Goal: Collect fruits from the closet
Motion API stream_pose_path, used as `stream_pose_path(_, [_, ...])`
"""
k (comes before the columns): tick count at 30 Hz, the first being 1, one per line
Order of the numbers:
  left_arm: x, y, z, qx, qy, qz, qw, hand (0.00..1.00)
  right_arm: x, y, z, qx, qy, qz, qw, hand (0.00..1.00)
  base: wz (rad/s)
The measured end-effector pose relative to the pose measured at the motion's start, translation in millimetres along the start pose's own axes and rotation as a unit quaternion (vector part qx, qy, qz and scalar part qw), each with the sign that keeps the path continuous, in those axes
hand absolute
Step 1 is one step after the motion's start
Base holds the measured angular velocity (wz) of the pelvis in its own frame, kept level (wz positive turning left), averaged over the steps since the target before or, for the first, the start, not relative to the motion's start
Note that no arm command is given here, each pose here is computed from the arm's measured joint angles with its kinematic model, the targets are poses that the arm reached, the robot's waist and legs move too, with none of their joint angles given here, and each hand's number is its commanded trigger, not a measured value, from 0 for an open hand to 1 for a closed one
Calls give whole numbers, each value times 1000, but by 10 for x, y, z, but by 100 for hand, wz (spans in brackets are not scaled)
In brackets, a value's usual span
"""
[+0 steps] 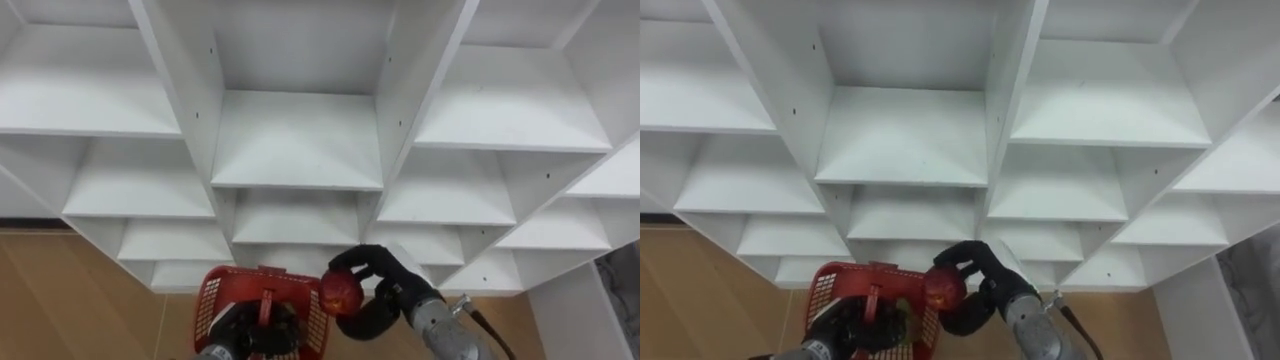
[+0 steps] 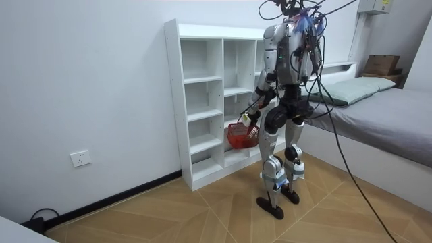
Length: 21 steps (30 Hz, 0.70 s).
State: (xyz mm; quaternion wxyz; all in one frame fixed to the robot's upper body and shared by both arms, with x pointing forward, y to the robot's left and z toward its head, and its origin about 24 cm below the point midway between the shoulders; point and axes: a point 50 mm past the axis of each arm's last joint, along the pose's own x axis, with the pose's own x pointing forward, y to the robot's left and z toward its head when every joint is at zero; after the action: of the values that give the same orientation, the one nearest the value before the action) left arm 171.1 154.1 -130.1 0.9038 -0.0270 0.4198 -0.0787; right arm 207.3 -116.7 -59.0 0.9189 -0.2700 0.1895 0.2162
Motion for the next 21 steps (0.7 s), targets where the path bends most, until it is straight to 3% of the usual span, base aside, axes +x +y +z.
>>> stream_pose_path(12, [-4,48,13,7,2,5,1000,100,45,23,113,-8,-18,33,999,100,0])
stream_pose_path(21, [6,-11,-11,2,8,-2,1000,100,41,42,138,15,-24,55,998,100,0])
